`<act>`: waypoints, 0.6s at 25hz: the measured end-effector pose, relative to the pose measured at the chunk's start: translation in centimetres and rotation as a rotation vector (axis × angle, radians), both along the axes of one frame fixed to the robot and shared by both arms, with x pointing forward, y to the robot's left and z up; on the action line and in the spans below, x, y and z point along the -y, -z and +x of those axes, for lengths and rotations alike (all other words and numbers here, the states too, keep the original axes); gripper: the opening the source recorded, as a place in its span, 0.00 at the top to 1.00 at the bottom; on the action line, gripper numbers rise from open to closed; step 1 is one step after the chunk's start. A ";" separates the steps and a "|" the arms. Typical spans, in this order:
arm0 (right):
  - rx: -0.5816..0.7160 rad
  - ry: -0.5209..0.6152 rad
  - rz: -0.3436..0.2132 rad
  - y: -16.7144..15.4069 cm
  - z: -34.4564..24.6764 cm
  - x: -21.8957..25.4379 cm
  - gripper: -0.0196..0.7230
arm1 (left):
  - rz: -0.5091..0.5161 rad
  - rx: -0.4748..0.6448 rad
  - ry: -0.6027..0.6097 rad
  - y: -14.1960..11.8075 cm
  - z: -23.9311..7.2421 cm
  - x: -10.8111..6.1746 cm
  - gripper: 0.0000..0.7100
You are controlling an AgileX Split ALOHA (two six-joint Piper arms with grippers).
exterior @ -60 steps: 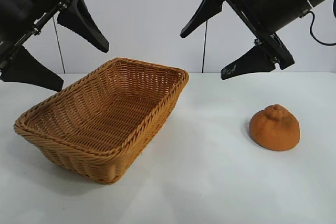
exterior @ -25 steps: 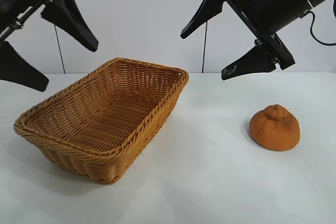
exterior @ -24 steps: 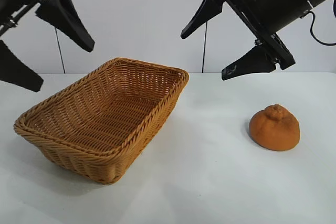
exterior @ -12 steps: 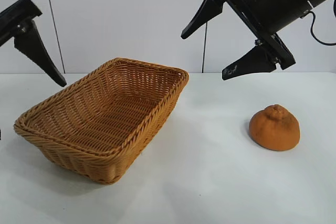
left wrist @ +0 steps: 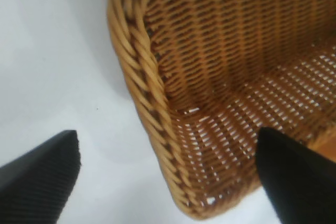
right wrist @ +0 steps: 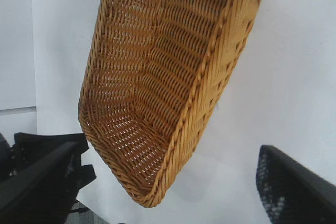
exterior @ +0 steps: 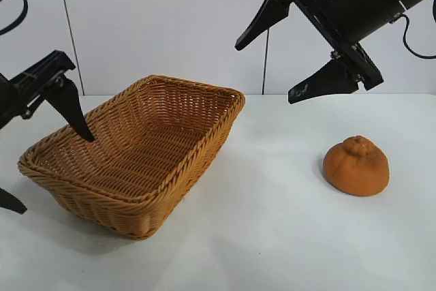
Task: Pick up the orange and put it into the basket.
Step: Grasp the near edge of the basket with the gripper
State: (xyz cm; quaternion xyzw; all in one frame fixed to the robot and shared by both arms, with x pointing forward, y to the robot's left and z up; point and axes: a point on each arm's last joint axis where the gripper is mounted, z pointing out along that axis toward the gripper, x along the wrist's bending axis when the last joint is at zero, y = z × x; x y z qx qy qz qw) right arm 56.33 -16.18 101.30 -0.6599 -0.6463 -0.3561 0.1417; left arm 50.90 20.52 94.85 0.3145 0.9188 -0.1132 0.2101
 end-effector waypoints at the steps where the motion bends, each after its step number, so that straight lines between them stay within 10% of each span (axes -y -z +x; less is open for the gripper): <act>1: 0.001 0.001 0.000 0.0 0.0 0.0 0.14 | 0.003 -0.008 -0.017 0.5 0.2 0.0 0.09; 15: 0.006 0.006 -0.002 0.0 0.1 0.0 0.14 | 0.049 -0.043 -0.021 3.1 2.4 0.3 0.09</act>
